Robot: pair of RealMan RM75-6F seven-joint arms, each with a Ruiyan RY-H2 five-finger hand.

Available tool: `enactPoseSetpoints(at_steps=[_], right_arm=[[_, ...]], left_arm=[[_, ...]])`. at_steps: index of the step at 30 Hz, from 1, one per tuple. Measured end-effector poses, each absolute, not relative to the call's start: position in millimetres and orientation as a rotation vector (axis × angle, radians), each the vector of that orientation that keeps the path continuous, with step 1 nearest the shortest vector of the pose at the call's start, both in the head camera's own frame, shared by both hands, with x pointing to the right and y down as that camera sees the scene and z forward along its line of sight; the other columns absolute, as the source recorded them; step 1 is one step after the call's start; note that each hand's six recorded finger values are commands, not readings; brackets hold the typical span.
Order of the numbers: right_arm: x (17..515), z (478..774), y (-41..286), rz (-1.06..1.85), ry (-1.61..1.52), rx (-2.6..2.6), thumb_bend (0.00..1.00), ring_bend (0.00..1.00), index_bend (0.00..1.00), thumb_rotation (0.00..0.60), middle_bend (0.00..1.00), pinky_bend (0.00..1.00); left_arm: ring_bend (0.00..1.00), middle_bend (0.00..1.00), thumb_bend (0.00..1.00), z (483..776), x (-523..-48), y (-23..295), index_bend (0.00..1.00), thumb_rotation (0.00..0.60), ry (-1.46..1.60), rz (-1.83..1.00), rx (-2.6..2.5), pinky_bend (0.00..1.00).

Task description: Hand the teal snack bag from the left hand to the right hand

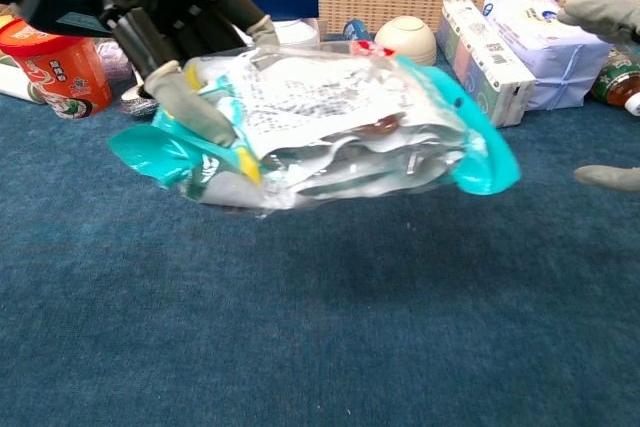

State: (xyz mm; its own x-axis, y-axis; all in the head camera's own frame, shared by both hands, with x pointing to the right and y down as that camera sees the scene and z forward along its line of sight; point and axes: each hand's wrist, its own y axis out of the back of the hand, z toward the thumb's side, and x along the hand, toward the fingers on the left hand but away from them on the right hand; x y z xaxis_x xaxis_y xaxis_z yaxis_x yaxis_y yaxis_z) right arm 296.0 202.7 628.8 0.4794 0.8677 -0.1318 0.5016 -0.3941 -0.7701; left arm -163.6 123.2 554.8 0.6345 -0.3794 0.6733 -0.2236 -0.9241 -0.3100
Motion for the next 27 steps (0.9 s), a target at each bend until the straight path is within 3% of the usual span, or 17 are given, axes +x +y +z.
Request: enactPoseSetpoints(at_steps=[27], right_arm=[[254.5,615.9,217.1,0.603,-1.161,-2.089,0.00,0.00,0.00,0.513,0.00,0.00]], left_arm=[[0.62,0.61,0.26,555.7,-130.5,115.1,0.65,0.600,0.610,-1.099,-2.673,0.74]])
